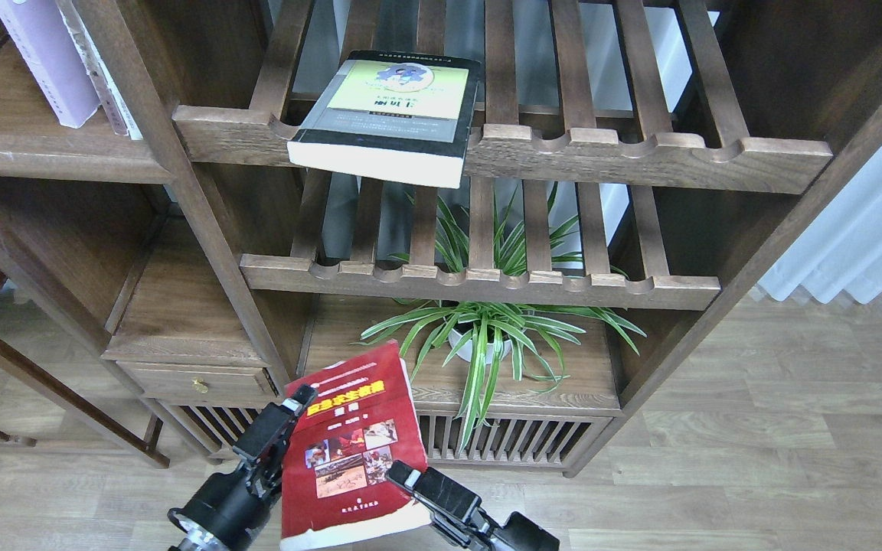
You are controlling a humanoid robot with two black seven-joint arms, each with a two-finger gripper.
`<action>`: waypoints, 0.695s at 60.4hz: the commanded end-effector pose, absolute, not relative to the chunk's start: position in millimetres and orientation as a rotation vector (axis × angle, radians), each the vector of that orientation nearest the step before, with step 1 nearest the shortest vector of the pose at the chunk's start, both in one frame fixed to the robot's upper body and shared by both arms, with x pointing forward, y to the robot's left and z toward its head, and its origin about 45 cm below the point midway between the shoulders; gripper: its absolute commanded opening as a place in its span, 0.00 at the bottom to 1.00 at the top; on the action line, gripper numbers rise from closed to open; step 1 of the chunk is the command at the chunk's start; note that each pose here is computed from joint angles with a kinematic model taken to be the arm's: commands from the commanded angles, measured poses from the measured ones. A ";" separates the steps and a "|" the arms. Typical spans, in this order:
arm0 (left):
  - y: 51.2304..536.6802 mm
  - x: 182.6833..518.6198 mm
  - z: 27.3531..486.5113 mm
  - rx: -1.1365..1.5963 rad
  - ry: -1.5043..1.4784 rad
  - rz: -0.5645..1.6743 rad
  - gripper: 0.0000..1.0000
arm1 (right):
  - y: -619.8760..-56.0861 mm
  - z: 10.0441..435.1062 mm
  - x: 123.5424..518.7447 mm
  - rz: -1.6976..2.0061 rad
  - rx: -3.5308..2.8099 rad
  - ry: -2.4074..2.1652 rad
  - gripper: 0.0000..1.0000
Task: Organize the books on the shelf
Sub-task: 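Lower the red book and grip it with both grippers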
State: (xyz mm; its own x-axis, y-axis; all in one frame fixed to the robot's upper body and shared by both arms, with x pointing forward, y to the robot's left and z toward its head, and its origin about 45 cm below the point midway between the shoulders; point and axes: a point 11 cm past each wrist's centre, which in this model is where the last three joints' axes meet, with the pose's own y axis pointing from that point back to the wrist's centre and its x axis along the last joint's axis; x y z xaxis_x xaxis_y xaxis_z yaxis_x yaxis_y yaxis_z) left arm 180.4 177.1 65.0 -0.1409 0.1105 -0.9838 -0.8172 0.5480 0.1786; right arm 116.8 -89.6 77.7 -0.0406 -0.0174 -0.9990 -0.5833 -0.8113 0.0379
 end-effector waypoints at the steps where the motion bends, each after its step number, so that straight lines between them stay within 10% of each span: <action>1: 167.2 179.4 66.0 -0.640 1.519 0.882 0.83 | -85.9 77.9 113.4 1.919 -1.846 0.617 0.05; 20: 159.5 183.5 68.2 -0.636 1.517 0.858 0.64 | -85.7 77.3 112.4 1.923 -1.842 0.619 0.05; 42: 163.9 167.5 58.0 -0.562 1.538 0.865 0.82 | -89.3 77.5 116.5 1.909 -1.833 0.634 0.05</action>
State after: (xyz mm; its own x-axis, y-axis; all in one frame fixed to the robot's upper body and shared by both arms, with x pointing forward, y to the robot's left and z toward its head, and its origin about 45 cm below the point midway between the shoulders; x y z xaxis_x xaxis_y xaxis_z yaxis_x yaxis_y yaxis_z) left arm 170.5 156.3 60.9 -0.1524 0.1075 -0.9825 -0.7720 0.6077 0.1863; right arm 115.7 -88.9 77.3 -0.0467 -0.0140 -0.9988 -0.5857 -0.8096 0.0387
